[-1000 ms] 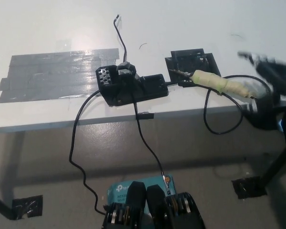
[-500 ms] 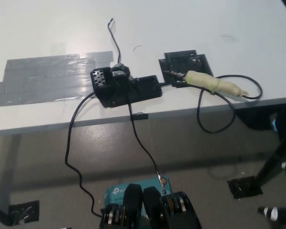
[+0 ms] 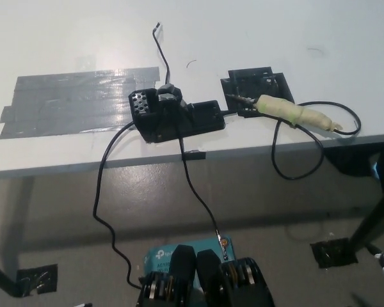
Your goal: The robot uses its right hand to grab the soldering gun kept on the middle of the table and pulls it out of its base and keep it on the right side of the base
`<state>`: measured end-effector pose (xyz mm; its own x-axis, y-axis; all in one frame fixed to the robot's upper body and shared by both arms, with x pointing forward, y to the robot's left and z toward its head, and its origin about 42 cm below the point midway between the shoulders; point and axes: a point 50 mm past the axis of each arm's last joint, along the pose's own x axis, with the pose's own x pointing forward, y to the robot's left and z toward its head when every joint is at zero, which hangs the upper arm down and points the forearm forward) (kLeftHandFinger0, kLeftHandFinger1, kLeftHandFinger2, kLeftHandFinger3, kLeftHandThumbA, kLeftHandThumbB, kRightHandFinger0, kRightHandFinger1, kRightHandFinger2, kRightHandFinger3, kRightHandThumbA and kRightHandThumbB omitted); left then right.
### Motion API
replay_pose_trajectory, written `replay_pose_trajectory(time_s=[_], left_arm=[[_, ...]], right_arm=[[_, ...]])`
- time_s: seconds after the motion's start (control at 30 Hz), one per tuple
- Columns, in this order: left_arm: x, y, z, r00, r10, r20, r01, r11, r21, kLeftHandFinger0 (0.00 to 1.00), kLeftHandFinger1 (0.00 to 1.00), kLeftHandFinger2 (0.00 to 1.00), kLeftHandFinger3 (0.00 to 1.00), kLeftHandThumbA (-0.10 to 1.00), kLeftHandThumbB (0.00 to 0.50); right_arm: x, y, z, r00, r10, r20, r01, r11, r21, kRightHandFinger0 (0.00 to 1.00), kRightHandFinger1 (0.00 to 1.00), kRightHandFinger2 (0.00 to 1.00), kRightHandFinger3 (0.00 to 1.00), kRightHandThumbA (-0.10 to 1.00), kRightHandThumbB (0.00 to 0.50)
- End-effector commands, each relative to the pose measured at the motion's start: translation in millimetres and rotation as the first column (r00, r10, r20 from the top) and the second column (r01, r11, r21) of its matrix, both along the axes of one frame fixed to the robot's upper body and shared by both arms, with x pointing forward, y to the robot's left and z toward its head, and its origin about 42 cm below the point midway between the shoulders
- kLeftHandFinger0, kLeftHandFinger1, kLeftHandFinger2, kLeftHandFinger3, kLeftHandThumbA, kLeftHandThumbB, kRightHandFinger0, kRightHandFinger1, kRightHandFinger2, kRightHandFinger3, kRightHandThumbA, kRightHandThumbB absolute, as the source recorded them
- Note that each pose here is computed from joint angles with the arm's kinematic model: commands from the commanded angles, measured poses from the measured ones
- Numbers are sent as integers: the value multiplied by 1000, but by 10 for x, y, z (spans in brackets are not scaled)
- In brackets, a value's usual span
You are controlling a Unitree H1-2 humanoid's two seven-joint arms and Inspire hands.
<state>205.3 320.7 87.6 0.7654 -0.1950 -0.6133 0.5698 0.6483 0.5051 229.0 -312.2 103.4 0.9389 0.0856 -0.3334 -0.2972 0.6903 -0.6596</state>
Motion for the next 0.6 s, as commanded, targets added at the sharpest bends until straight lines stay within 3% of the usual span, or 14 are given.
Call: replay_pose_trajectory(time_s=[0.0,0.03,0.07,0.1,0.13,0.17,0.27,0.33,0.4,0.43,0.57], left_arm=[[-5,23,120,998,-8,61,7,1000,7,670,738,879,1000,641,157],[-14,25,117,998,-9,60,8,1000,7,671,737,876,1000,641,162],[-31,23,109,998,-9,56,9,1000,6,673,737,874,1000,642,162],[-42,25,101,998,-13,58,13,1000,4,669,730,866,1000,646,165],[-47,18,102,998,-12,55,12,1000,1,668,730,864,1000,655,176],[-40,9,101,999,-19,50,19,1000,1,674,742,879,1000,669,178],[-29,9,84,999,-19,40,19,1000,-1,694,760,909,1000,672,180],[-28,11,77,999,-19,31,19,1000,3,699,769,921,1000,665,180],[-31,13,54,1000,-25,17,25,1000,4,699,770,931,1000,668,179],[-35,7,62,999,-30,12,30,999,12,696,766,921,1000,675,175],[-19,-7,60,1000,-29,11,29,1000,8,698,770,923,1000,663,175]], right_arm=[[49,-3,111,992,123,35,-122,992,-38,1000,1000,1000,1000,817,183],[54,-8,116,987,159,20,-158,987,-18,1000,1000,1000,1000,706,123],[49,-8,133,983,182,3,-182,983,5,1000,1000,1000,1000,644,139],[51,-18,132,980,197,3,-197,980,11,897,944,1000,1000,559,125],[52,-27,139,978,208,-21,-208,978,1,801,825,941,1000,570,125],[67,-42,150,969,244,-42,-244,970,-6,757,779,874,1000,557,108],[72,-59,159,963,259,-76,-261,965,-14,708,709,795,1000,539,104],[81,-61,167,958,276,-74,-277,961,-15,604,615,717,962,455,96],[52,-72,157,957,279,-82,-282,959,-23,600,609,703,939,439,99],[53,-77,163,954,277,-115,-282,959,-31,642,650,740,974,500,98],[79,-96,174,951,277,-140,-284,958,-31,677,674,781,1000,500,81]])
